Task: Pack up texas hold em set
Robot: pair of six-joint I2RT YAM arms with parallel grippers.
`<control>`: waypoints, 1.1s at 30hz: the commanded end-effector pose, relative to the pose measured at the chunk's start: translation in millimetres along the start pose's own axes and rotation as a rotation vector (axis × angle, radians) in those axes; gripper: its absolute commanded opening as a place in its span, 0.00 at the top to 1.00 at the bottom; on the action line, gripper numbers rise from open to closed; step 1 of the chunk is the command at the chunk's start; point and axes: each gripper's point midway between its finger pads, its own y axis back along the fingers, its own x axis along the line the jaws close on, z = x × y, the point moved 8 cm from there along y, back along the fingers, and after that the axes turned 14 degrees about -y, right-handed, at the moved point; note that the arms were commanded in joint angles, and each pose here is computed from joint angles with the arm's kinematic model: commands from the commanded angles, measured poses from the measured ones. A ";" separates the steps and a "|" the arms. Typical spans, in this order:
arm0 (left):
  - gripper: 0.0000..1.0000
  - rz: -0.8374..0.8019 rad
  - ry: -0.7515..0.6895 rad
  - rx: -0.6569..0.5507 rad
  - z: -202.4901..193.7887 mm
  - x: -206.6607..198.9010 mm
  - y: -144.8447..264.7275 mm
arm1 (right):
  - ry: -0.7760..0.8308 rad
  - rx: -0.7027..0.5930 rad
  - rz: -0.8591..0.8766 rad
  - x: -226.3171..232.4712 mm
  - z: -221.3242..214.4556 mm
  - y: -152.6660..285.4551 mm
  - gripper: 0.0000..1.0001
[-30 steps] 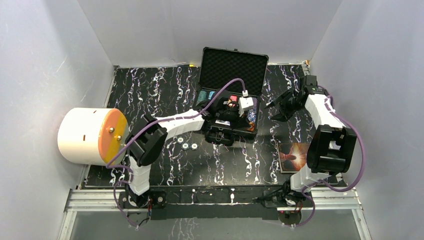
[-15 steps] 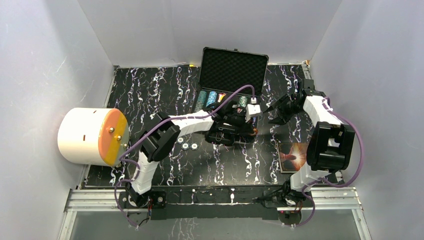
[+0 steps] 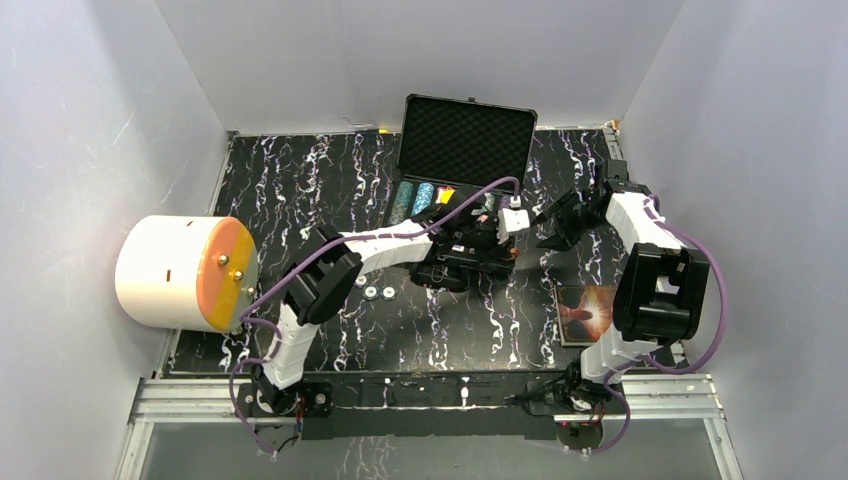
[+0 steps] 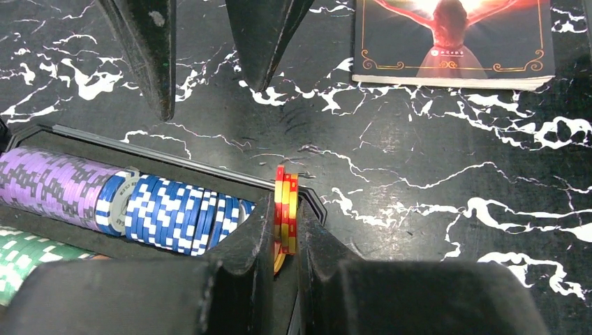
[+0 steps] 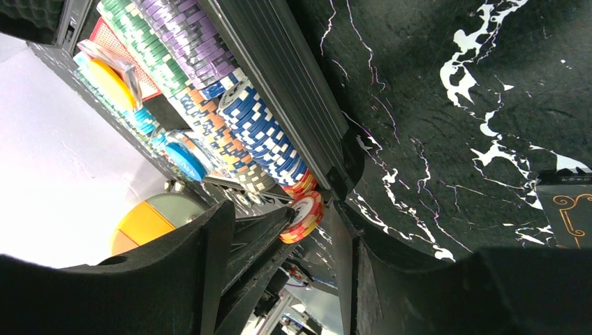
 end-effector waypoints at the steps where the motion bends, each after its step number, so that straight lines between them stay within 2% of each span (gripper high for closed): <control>1: 1.00 0.079 -0.111 0.067 -1.0 18.2 14.8 | 0.011 0.017 0.024 1.8 -0.1 0.5 0.40; 7: 1.00 0.152 -0.219 0.144 -5.0 29.4 22.4 | 0.012 0.016 0.025 1.5 -0.9 1.2 0.40; 11: 1.00 0.176 -0.235 0.149 -1.2 33.0 26.2 | 0.013 0.018 0.027 2.6 -0.4 1.3 0.40; 14: 1.00 0.143 -0.213 0.110 5.4 28.7 26.1 | 0.014 0.017 0.032 4.2 0.3 1.6 0.40; 22: 1.00 0.045 -0.145 -0.107 48.5 20.5 33.5 | 0.032 -0.015 0.039 8.5 0.6 7.9 0.40; 33: 1.00 -0.050 -0.125 -0.098 46.4 1.5 45.1 | 0.023 0.005 0.044 2.5 -3.1 4.6 0.40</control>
